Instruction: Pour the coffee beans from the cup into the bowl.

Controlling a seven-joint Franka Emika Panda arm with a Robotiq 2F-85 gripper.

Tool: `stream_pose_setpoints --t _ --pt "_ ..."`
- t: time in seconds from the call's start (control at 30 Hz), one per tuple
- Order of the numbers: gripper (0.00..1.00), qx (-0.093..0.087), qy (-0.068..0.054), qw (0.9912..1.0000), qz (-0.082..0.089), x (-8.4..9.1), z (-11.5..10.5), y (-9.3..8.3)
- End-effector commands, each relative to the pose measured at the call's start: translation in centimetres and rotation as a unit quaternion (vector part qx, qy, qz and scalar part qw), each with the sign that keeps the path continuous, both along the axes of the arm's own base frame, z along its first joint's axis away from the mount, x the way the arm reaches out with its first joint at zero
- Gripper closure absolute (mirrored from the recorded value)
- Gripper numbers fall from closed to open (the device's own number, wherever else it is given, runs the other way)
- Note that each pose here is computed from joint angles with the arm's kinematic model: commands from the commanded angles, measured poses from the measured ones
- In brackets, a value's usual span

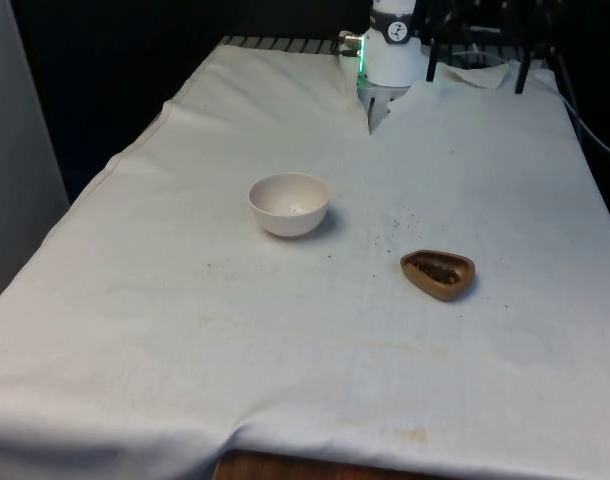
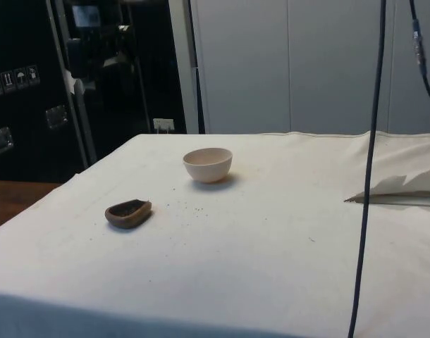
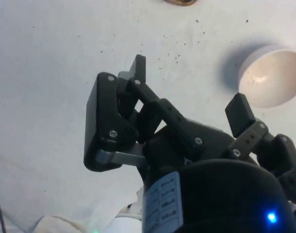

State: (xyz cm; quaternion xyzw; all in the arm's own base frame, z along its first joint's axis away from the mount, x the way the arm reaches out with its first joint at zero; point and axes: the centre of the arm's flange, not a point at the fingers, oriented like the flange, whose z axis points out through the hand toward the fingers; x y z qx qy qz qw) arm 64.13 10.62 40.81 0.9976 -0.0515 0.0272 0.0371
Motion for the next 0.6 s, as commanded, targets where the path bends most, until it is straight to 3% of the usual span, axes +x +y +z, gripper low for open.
stream_pose_setpoints --t 0.0,0.57 --pt "0.0 -0.005 -0.004 0.99997 -0.003 0.2 -0.3 0.2" --pt "0.0 -0.032 -0.015 0.99921 -0.017 1.2 -3.4 1.8"
